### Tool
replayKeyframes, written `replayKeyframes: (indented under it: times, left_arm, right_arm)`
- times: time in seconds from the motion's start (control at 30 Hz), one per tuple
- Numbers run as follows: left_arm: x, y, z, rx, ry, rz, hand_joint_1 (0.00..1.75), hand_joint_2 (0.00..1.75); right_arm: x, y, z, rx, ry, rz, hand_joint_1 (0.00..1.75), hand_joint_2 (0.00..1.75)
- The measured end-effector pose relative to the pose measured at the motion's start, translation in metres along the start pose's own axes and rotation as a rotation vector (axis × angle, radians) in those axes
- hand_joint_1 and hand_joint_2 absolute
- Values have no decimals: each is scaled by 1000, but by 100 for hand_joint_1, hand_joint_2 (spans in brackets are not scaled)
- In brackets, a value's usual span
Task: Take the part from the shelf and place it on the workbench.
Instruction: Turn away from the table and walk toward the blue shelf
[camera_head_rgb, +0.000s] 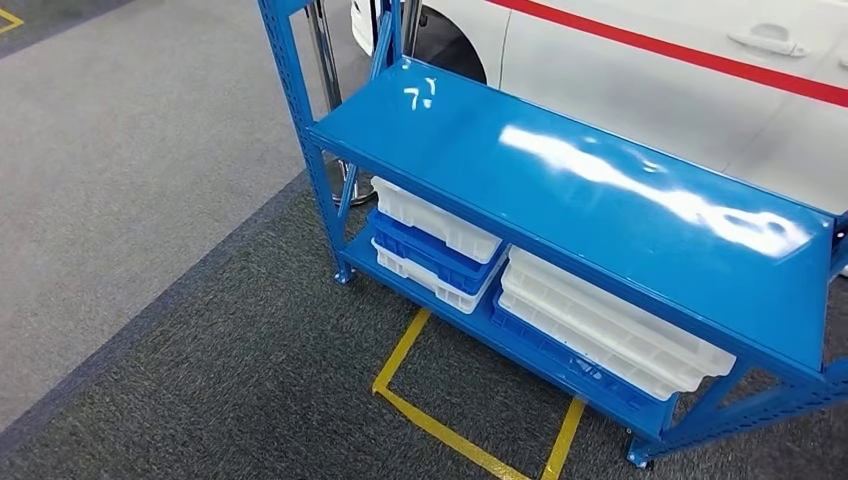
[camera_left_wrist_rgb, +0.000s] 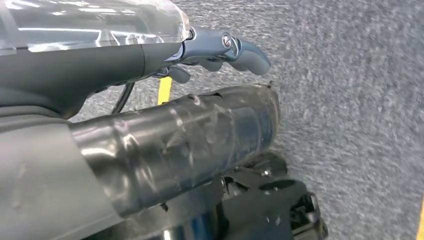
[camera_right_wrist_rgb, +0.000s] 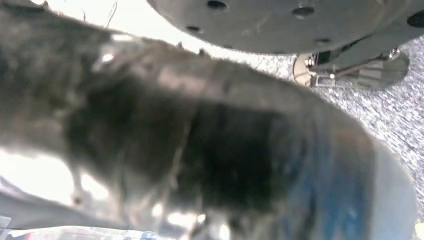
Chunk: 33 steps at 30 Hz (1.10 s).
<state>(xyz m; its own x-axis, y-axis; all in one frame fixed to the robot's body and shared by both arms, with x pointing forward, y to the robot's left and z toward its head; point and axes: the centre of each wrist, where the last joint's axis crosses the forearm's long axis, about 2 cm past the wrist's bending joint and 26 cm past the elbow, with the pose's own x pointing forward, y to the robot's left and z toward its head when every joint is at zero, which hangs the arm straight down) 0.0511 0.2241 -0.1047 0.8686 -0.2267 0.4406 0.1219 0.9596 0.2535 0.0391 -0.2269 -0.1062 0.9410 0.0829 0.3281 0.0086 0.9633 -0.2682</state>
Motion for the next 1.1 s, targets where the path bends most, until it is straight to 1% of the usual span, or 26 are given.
replayKeyframes:
  times: [0.23, 0.57, 0.87, 1.1]
  left_arm:
    - [-3, -1, 1, -3, 5, -1, 0, 0]
    - [3, 0, -1, -4, -8, 2, 0, 0]
    - [-2, -1, 1, -5, 3, 0, 0, 0]
    - [0, 0, 0, -4, -2, 1, 0, 0]
  right_arm:
    - [1, -1, 0, 0, 0, 2, 0, 0]
    - [-2, -2, 0, -2, 4, 5, 0, 0]
    - [0, -1, -1, 10, 3, 7, 0, 0]
    - [-1, -1, 0, 13, 4, 11, 0, 0]
